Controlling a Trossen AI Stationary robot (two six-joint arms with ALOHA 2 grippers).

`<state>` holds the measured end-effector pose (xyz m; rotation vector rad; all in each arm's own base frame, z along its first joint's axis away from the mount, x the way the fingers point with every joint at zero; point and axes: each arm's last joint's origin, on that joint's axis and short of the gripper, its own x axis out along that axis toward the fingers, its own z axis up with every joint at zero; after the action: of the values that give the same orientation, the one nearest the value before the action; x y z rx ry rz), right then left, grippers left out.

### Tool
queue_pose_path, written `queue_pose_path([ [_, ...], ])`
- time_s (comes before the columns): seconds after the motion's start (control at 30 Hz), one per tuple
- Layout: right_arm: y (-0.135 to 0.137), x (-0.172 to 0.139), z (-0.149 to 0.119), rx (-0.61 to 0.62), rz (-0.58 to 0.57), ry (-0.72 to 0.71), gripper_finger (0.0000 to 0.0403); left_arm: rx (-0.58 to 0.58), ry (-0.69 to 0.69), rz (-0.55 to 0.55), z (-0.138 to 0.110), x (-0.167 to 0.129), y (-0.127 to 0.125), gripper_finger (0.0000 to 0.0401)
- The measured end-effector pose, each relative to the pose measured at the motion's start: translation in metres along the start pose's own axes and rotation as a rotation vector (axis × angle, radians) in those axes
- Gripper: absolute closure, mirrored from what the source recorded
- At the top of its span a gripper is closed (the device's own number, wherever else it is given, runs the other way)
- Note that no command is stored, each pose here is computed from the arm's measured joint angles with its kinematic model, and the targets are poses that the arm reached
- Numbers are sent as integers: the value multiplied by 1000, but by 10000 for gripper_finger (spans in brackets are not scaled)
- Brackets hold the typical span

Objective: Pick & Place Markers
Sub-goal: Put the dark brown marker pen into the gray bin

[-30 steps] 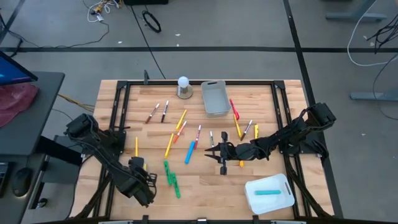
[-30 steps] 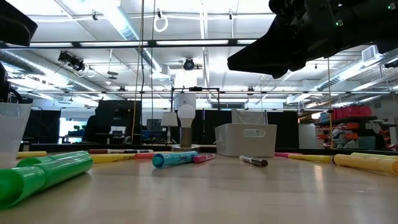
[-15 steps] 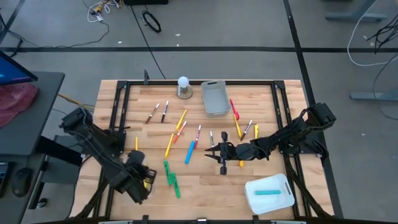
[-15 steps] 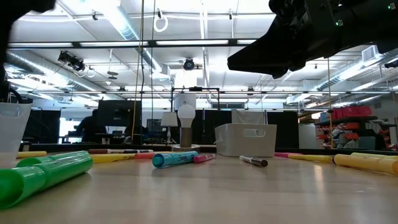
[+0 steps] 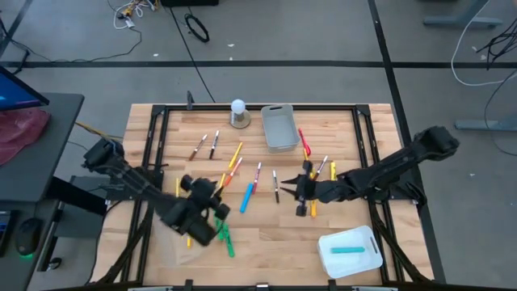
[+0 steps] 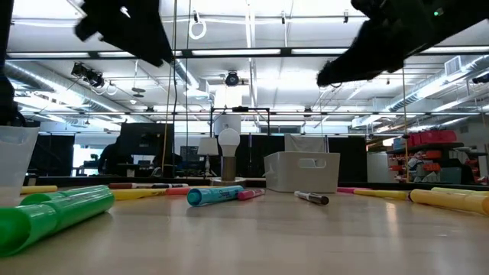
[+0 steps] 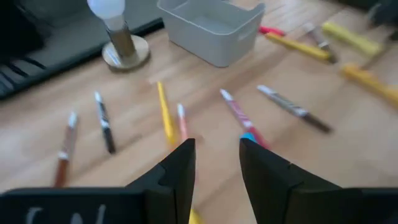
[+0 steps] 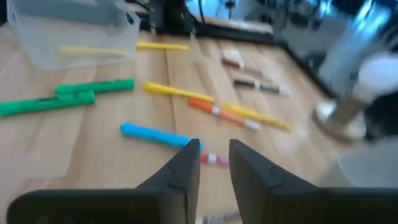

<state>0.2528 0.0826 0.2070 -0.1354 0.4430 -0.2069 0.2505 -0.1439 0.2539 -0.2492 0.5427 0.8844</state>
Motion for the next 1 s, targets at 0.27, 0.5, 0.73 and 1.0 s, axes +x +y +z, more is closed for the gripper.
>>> queue_pose_path([
  [0.27,-10,-14,-17,226,-13,219,307,250,80,46,1,68,-27,271],
  [0.5,6,17,-34,280,7,257,236,348,112,-49,-2,107,-49,271],
  [0.73,15,59,-51,380,-21,197,158,333,99,-107,-3,107,-58,289],
  [1.0,9,86,-51,401,-110,213,145,302,111,-114,-27,114,-48,349],
])
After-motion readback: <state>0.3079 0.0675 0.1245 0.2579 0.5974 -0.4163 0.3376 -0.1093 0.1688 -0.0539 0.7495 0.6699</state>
